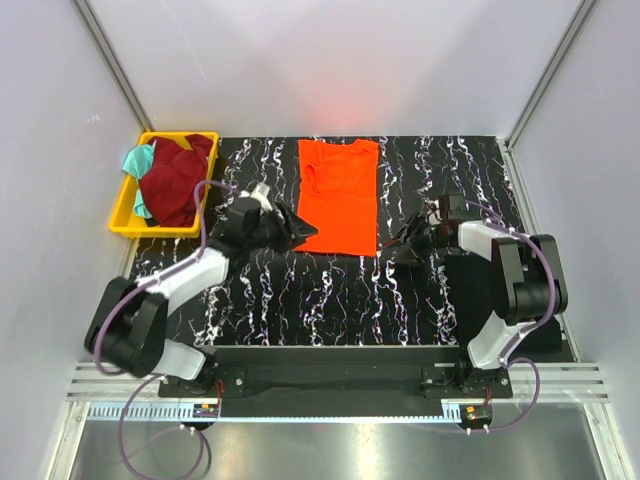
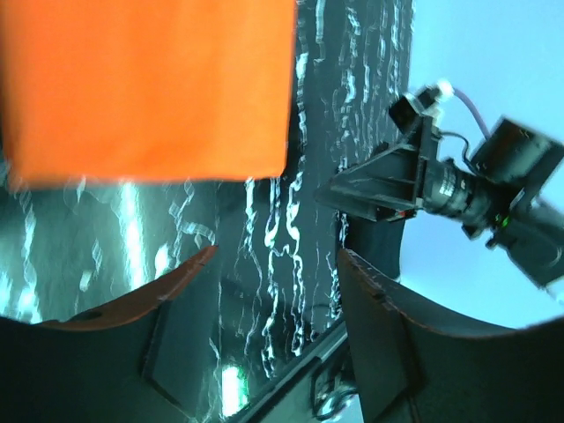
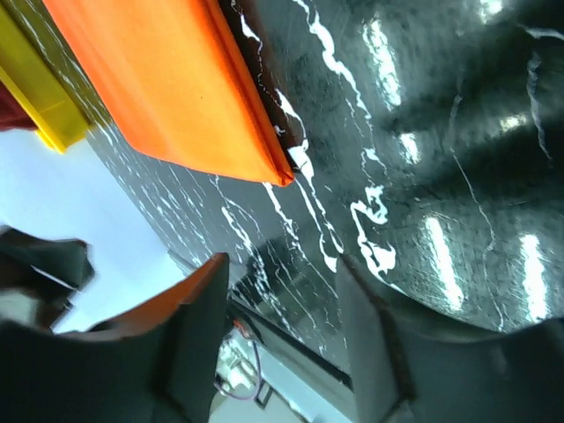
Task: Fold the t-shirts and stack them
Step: Fold the tshirt
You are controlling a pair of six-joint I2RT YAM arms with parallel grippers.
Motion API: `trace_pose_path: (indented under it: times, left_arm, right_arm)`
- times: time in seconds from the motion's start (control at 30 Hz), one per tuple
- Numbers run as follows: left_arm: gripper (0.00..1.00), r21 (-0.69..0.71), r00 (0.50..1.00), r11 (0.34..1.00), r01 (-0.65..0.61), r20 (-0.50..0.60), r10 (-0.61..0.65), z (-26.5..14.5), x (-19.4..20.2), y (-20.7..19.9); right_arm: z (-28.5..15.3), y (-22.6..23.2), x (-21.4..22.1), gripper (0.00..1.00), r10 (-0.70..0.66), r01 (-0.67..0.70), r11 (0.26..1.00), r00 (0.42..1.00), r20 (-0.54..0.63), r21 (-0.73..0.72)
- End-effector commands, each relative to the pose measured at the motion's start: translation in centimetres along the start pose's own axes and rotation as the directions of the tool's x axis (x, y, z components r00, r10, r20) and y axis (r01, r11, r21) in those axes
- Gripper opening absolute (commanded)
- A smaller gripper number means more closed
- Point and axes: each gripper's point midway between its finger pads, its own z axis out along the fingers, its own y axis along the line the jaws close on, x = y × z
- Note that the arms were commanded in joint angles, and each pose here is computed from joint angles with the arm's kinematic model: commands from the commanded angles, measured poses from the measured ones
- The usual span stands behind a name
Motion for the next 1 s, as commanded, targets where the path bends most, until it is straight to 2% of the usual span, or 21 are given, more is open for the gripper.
trace_pose_path:
  times: [0.0,0.03,0.1,0.17,0.4,0.6,0.67,0.97]
  left_arm:
    - [0.6,-0.116,0.962,0.965,0.234,0.17,-0.212,-1.0,0.3,4.5]
    - [0.6,-0.14,0.946,0.949,0.282,0.207,-0.251,-1.4,1.1,6.6]
    - [0.62,-0.08,0.908,0.929,0.361,0.255,-0.332,-1.4,0.7,6.7]
    - [0.62,-0.089,0.886,0.903,0.42,0.255,-0.387,-0.8,1.3,8.0]
    - [0.61,-0.043,0.819,0.854,0.518,0.311,-0.481,1.3,0.2,9.3]
    - [0.61,-0.084,0.79,0.817,0.57,0.329,-0.517,2.8,-0.1,10.3]
    - [0.57,-0.102,0.774,0.797,0.595,0.341,-0.534,3.1,-0.1,11.0]
    - [0.51,-0.143,0.737,0.747,0.65,0.36,-0.572,3.9,0.5,12.9]
  right_arm:
    - [0.0,0.3,-0.3,0.61,0.091,-0.09,0.996,0.992,0.091,-0.015]
    - [0.2,0.5,-0.3,0.61,0.147,-0.145,0.989,0.984,0.099,-0.028]
    - [1.3,1.0,0.1,0.61,0.152,-0.148,0.988,0.984,0.099,-0.043]
    - [2.4,1.4,0.4,0.61,0.162,-0.159,0.987,0.982,0.102,-0.038]
    - [3.7,1.0,-0.2,0.51,0.258,-0.256,0.966,0.954,0.152,-0.035]
    - [4.8,-0.3,-0.3,0.45,0.338,-0.341,0.94,0.928,0.158,-0.01]
    - [5.3,-0.6,-0.3,0.44,0.353,-0.356,0.935,0.923,0.153,-0.008]
    - [5.7,-0.8,-0.4,0.42,0.388,-0.393,0.92,0.905,0.174,-0.006]
